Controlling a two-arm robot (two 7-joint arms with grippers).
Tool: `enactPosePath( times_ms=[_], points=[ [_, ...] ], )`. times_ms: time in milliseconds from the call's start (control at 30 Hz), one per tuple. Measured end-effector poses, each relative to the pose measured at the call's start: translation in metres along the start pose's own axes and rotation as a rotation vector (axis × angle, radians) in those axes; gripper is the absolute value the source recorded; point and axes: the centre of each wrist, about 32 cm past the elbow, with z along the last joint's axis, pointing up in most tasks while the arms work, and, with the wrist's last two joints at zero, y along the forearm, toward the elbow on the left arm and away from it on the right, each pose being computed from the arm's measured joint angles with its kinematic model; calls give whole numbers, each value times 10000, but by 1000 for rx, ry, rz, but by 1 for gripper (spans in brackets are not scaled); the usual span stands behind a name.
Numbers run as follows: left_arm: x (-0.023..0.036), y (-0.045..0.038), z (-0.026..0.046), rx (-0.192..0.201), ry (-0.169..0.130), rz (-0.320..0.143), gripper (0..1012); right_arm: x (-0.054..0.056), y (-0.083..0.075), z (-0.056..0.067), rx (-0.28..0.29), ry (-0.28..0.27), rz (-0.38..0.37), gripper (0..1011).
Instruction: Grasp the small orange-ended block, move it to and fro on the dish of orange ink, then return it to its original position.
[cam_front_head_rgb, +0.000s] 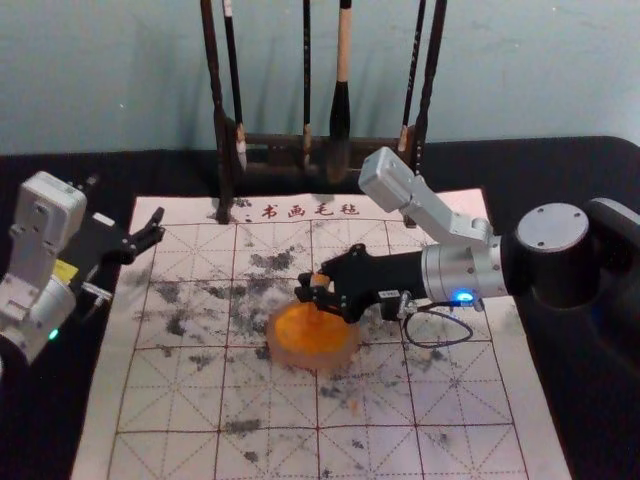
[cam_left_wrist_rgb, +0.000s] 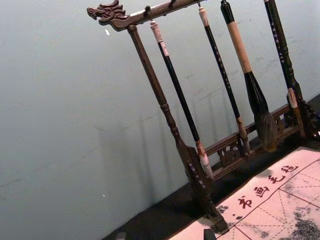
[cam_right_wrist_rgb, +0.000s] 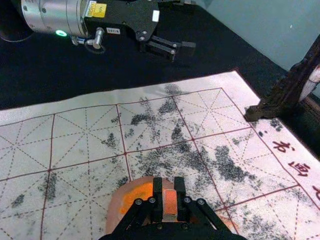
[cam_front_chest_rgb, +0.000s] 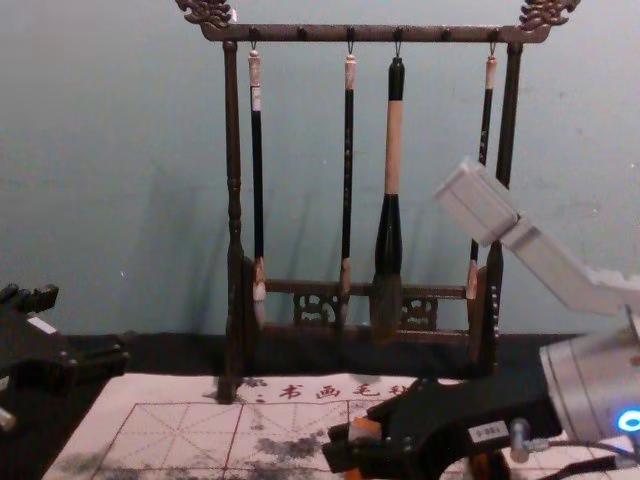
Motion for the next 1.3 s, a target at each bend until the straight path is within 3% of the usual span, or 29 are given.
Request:
enactPosePath(
  times_ms=[700, 1300],
  points=[
    [0, 0, 0, 0, 0, 0, 1001, 65, 53, 69, -26, -46, 4, 113],
    [0, 0, 0, 0, 0, 0, 1001, 77, -4, 128, -38, -76, 12, 113]
  ],
)
